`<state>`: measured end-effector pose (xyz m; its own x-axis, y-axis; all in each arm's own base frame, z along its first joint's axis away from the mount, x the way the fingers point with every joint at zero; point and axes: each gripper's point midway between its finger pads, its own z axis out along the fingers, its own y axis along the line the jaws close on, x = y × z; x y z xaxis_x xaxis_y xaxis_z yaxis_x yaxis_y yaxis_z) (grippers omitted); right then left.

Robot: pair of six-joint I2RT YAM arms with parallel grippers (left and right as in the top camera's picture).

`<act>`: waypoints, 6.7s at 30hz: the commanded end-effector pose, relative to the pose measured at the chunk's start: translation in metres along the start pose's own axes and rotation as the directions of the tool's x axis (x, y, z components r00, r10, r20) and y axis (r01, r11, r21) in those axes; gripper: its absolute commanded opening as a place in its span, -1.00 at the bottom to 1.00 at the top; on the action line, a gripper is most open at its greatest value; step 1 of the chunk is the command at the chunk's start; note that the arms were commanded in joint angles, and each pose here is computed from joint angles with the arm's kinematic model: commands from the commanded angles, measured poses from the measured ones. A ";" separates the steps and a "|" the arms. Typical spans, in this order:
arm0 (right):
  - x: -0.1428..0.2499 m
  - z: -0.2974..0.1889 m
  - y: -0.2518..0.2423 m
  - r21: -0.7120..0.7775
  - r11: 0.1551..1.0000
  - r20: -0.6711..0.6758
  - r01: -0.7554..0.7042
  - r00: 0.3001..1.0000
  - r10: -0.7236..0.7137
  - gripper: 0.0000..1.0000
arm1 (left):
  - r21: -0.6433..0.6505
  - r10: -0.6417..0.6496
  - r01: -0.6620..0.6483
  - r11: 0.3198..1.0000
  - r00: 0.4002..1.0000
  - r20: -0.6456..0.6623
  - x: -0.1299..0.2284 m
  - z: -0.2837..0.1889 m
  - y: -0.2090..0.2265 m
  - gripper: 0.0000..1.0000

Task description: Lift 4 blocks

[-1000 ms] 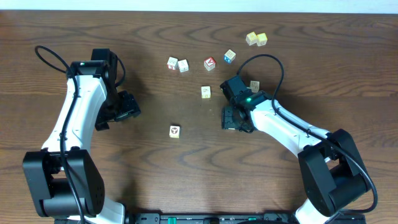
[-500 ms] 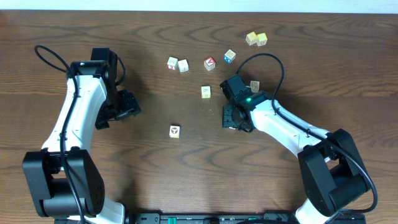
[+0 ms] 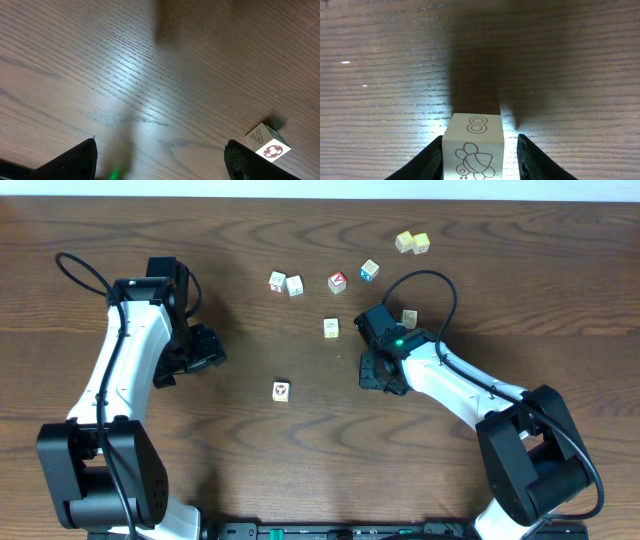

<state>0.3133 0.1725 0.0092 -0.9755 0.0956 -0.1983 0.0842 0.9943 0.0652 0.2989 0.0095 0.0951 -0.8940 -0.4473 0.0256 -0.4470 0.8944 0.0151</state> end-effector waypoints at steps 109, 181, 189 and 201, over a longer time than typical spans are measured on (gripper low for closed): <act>-0.145 -0.064 -0.049 -0.015 1.000 0.299 0.022 0.954 -0.016 0.99 | -0.013 -0.009 0.009 1.000 1.000 -0.001 0.002 0.001 0.003 0.64; -0.133 -0.015 -0.100 0.111 0.994 0.166 -0.012 0.986 -0.007 -0.38 | -0.012 -0.009 0.009 1.000 1.000 0.002 0.001 0.001 0.002 0.65; -0.084 -0.025 -0.109 0.116 0.993 -0.028 0.019 0.999 -0.016 -0.38 | -0.012 -0.009 0.009 1.000 1.000 0.002 0.001 0.001 0.002 0.64; -0.010 -0.019 -0.098 0.021 1.000 -0.300 0.012 0.954 -0.005 -0.42 | -0.012 -0.009 0.009 1.000 1.000 0.001 0.001 0.001 0.002 0.64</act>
<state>0.3245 0.0651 0.0280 -0.9942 0.0835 0.0675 0.0831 0.9965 -0.0090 0.2996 0.0094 0.0951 -0.8939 -0.4476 0.0234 -0.4474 0.8942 0.0136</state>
